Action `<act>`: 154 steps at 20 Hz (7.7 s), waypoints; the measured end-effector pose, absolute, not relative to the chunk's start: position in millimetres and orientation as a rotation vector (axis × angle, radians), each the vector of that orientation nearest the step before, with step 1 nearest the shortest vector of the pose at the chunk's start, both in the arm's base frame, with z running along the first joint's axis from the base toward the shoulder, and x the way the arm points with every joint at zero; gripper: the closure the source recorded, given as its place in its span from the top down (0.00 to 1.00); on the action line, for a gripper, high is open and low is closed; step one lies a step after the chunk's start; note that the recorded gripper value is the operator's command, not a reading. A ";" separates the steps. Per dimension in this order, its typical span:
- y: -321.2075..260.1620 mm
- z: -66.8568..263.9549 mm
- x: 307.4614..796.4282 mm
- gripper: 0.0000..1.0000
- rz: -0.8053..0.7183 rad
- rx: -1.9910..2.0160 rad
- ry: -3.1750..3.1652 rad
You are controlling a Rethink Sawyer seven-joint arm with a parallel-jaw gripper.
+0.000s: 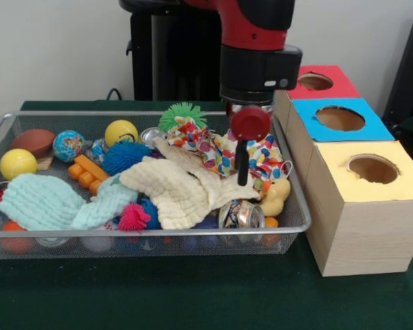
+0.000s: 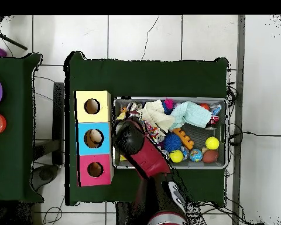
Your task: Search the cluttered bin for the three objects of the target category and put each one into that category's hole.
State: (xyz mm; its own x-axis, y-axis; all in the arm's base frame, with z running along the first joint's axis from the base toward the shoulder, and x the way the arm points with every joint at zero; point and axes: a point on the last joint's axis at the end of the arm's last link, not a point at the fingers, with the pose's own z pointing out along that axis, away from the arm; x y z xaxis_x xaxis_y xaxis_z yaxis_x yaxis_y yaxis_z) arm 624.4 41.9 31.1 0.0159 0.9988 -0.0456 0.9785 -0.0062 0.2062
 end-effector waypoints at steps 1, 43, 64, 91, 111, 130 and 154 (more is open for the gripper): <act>40.3 29.6 624.4 1.00 0.166 2.103 2.075; 73.2 -8.1 625.1 1.00 0.242 2.177 2.115; 90.2 -18.2 620.6 0.00 0.176 2.110 2.089; 98.3 102.8 615.6 0.00 0.136 2.057 2.257; 78.6 81.1 638.0 0.00 0.162 2.022 2.137; 120.6 29.7 630.7 1.00 0.168 1.985 2.180; 82.7 -23.9 622.1 1.00 0.166 1.997 2.191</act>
